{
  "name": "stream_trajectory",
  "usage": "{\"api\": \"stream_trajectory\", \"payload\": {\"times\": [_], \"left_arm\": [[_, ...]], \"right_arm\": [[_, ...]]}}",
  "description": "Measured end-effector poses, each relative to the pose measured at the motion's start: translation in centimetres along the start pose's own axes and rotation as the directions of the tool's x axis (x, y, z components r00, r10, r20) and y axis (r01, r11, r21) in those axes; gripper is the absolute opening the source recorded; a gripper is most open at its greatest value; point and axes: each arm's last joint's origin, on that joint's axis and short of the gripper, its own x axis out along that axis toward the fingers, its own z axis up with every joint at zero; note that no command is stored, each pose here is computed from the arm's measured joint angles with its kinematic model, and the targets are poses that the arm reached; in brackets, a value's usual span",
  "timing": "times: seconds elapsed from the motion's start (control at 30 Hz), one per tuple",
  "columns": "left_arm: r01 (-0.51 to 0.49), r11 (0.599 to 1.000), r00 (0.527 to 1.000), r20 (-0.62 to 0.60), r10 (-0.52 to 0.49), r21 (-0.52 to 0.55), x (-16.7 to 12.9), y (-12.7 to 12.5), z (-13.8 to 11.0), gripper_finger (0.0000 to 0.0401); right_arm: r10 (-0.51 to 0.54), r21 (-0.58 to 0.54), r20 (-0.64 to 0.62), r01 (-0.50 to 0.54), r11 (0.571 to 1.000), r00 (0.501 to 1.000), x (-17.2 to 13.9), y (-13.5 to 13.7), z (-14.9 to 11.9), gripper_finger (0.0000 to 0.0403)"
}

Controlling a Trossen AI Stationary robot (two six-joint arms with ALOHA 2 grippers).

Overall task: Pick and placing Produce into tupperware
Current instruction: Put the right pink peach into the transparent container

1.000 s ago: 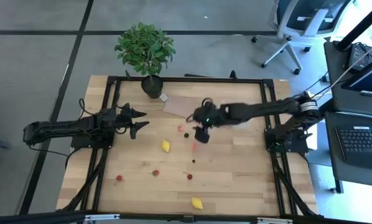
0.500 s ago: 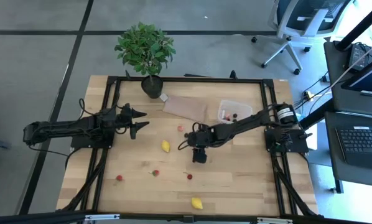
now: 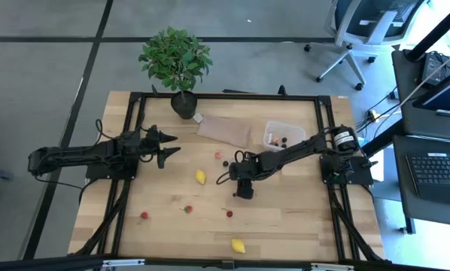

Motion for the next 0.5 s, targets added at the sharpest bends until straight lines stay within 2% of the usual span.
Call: {"api": "stream_trajectory", "payload": {"times": [0.5], "left_arm": [[0.000,0.999,1.000,0.000,0.000,0.037,0.00,0.00,0.00,0.0231]], "right_arm": [[0.001,-0.026,0.002,-0.001,1.000,1.000,-0.01,0.00,0.04,0.0190]]}}
